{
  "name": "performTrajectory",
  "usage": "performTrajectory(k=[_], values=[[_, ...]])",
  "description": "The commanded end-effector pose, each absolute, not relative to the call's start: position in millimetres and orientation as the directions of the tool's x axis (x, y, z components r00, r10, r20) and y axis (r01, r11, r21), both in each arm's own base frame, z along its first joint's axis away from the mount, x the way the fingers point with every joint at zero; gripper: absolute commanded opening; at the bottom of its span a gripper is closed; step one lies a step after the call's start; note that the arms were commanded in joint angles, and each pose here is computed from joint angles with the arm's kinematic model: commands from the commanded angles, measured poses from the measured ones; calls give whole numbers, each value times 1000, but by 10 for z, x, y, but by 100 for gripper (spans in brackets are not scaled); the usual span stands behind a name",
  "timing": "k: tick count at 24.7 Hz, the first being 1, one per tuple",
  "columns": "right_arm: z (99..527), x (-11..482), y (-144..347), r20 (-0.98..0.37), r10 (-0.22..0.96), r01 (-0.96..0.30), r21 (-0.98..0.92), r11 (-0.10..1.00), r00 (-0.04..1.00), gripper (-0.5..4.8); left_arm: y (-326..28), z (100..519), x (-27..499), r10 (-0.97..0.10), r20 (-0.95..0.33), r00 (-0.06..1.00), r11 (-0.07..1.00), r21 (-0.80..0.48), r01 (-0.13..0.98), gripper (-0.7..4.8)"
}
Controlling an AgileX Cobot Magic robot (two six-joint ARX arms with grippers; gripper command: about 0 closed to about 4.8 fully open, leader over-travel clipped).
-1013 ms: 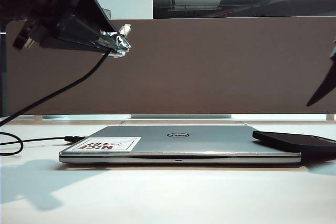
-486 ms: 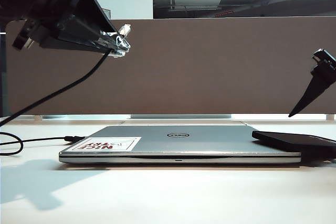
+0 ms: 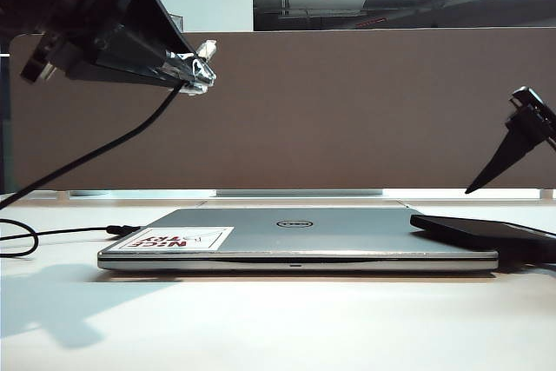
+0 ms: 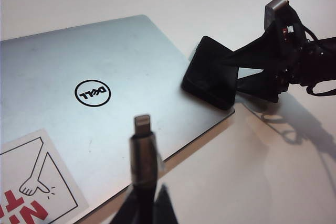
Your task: Pick up the charging cable and the phone, plug the charging cable into the charging port on the phone, and finally place them back on the table.
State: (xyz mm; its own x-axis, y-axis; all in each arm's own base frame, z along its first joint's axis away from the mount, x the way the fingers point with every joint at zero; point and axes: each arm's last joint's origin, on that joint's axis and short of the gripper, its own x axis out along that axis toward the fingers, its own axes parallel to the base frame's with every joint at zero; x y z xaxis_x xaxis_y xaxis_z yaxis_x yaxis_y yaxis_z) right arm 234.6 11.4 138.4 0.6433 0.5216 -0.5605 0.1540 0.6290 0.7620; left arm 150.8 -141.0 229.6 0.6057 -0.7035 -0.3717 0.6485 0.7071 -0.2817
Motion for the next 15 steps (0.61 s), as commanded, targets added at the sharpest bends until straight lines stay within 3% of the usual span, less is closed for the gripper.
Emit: performTrajectory(k=[1, 4, 15], values=[[1343, 2392, 118, -540, 537, 175, 792, 585, 649, 477, -1413, 2319, 1509, -709, -354, 609, 702, -278, 656, -6], [1306, 2435, 118, -524, 539, 191, 810, 554, 659, 426, -1413, 2319, 1509, -709, -354, 609, 702, -278, 655, -6], [1112, 2490, 122, -554, 537, 231, 801, 552, 636, 425, -1413, 2318, 1509, -709, -355, 609, 702, -278, 655, -6]])
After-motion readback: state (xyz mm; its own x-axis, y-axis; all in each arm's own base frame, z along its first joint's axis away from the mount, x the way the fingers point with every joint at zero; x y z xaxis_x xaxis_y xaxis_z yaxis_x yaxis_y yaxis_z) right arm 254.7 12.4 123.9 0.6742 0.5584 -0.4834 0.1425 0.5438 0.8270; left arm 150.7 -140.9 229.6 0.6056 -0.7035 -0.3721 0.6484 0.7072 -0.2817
